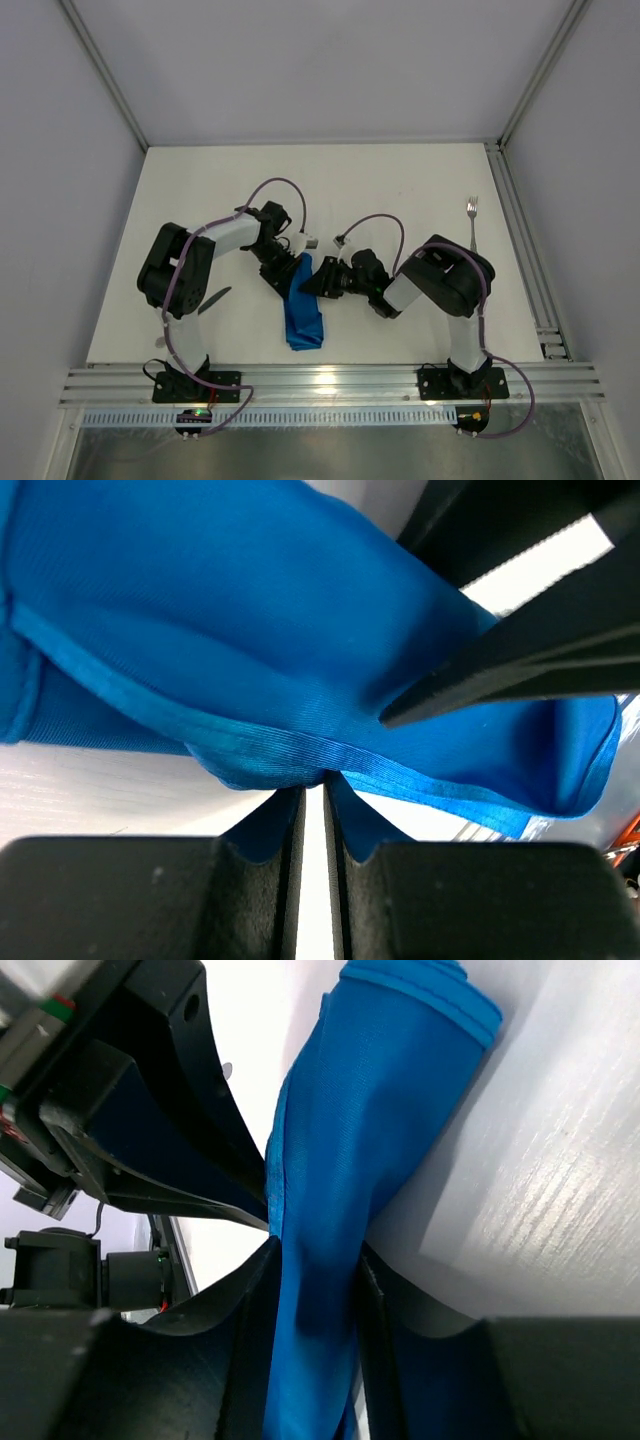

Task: Fold the napkin into a case and place the utensils inside
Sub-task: Stuff the top corner of the smaller-rectangle-folded napkin into the folded napkin.

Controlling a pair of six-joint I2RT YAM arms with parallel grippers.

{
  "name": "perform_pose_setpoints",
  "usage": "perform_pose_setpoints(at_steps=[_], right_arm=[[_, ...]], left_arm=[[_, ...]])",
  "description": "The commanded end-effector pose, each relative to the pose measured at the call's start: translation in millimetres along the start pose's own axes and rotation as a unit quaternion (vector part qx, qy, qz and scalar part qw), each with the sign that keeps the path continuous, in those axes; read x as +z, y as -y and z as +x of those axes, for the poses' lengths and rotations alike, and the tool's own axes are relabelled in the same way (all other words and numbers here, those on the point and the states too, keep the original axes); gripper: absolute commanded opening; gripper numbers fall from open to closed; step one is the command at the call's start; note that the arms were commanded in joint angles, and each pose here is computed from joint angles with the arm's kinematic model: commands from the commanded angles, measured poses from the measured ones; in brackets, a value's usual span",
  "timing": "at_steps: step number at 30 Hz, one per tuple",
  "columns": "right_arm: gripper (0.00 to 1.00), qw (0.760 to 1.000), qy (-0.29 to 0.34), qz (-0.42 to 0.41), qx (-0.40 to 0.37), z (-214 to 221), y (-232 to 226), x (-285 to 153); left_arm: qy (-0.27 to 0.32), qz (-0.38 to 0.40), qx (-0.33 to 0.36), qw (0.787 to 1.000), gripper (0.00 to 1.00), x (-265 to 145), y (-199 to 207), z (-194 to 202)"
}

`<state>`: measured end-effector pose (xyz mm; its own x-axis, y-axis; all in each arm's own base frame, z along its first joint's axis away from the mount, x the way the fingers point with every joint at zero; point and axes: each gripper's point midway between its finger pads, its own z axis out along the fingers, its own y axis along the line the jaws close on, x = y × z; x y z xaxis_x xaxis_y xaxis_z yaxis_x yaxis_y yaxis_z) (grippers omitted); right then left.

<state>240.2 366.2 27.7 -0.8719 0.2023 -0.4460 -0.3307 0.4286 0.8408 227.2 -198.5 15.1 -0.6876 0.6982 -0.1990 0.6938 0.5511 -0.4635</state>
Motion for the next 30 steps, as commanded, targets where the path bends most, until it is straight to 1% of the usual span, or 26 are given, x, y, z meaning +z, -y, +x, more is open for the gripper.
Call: perform_pose_setpoints(at_steps=[1, 5, 6, 7, 8, 9, 11, 12, 14, 15, 17, 18, 19, 20, 21, 22, 23, 24, 25, 26, 27, 28, 29, 30], right_arm=[[0.35, 0.999, -0.024, 0.028, 0.007, 17, 13, 0], [0.18, 0.999, -0.011, 0.033, 0.002, 10, 8, -4], [0.18, 0.999, -0.009, 0.033, 0.002, 9, 7, -5], [0.11, 0.999, -0.010, 0.038, 0.002, 9, 7, -7], [0.08, 0.999, -0.004, 0.034, -0.003, 5, 2, -9], [0.05, 0.999, 0.001, 0.036, -0.006, 2, 0, -10], [0.04, 0.999, 0.003, 0.045, -0.011, 1, 0, -15], [0.04, 0.999, 0.018, 0.044, -0.018, -8, -8, -18], [0.04, 0.997, 0.020, 0.064, -0.024, -10, -5, -24], [0.04, 0.997, 0.028, 0.062, -0.028, -16, -13, -27], [0.04, 0.996, 0.029, 0.080, -0.023, -19, -11, -29], [0.04, 0.996, 0.029, 0.083, -0.022, -20, -12, -29], [0.04, 0.995, 0.019, 0.097, -0.017, -17, -7, -29], [0.04, 0.995, 0.020, 0.097, -0.018, -20, -9, -26], [0.04, 0.994, 0.017, 0.101, -0.022, -20, -7, -25], [0.04, 0.994, 0.013, 0.105, -0.023, -19, -3, -22], [0.04, 0.994, 0.011, 0.103, -0.025, -19, -3, -21], [0.04, 0.994, 0.010, 0.100, -0.030, -21, -2, -20], [0.04, 0.995, 0.008, 0.096, -0.034, -24, -3, -17], [0.04, 0.995, -0.007, 0.096, -0.033, -19, 2, -16], [0.04, 0.994, -0.013, 0.099, -0.045, -20, 5, -14], [0.04, 0.993, -0.021, 0.109, -0.047, -21, 11, -12], [0.04, 0.992, -0.028, 0.111, -0.053, -20, 13, -10], [0.04, 0.991, -0.033, 0.113, -0.059, -21, 14, -9]], left_arm=[[0.043, -0.025, 0.035, 0.998, 0.12, 8, -17, -30], [0.050, -0.021, 0.037, 0.998, 0.13, 7, -14, -33], [0.051, -0.021, 0.038, 0.998, 0.13, 6, -14, -33], [0.054, -0.020, 0.038, 0.998, 0.13, 5, -14, -35], [0.055, -0.014, 0.040, 0.998, 0.15, 2, -10, -35], [0.058, -0.010, 0.041, 0.997, 0.18, 0, -8, -36], [0.063, -0.002, 0.037, 0.997, 0.24, -8, -4, -38], [0.066, -0.003, 0.039, 0.997, 0.30, -15, -3, -40], [0.082, -0.002, 0.040, 0.996, 0.32, -29, -2, -46], [0.095, 0.010, 0.043, 0.995, 0.32, -40, 6, -49], [0.115, 0.014, 0.062, 0.991, 0.33, -58, 12, -55], [0.117, 0.037, 0.071, 0.990, 0.35, -65, 26, -52], [0.132, 0.044, 0.093, 0.986, 0.37, -78, 38, -54], [0.140, 0.053, 0.134, 0.980, 0.40, -85, 46, -55], [0.139, 0.061, 0.162, 0.975, 0.45, -88, 55, -51], [0.143, 0.057, 0.195, 0.969, 0.46, -96, 66, -46], [0.144, 0.050, 0.261, 0.953, 0.47, -95, 69, -43], [0.124, 0.060, 0.304, 0.942, 0.50, -79, 79, -26], [0.122, 0.044, 0.354, 0.926, 0.52, -74, 79, -22], [0.132, 0.023, 0.425, 0.895, 0.54, -75, 85, -20], [0.119, 0.023, 0.444, 0.888, 0.57, -61, 85, -5], [0.123, 0.013, 0.477, 0.870, 0.57, -55, 91, -10], [0.125, 0.010, 0.482, 0.867, 0.58, -52, 93, -13], [0.130, 0.009, 0.463, 0.877, 0.59, -50, 96, -16]])
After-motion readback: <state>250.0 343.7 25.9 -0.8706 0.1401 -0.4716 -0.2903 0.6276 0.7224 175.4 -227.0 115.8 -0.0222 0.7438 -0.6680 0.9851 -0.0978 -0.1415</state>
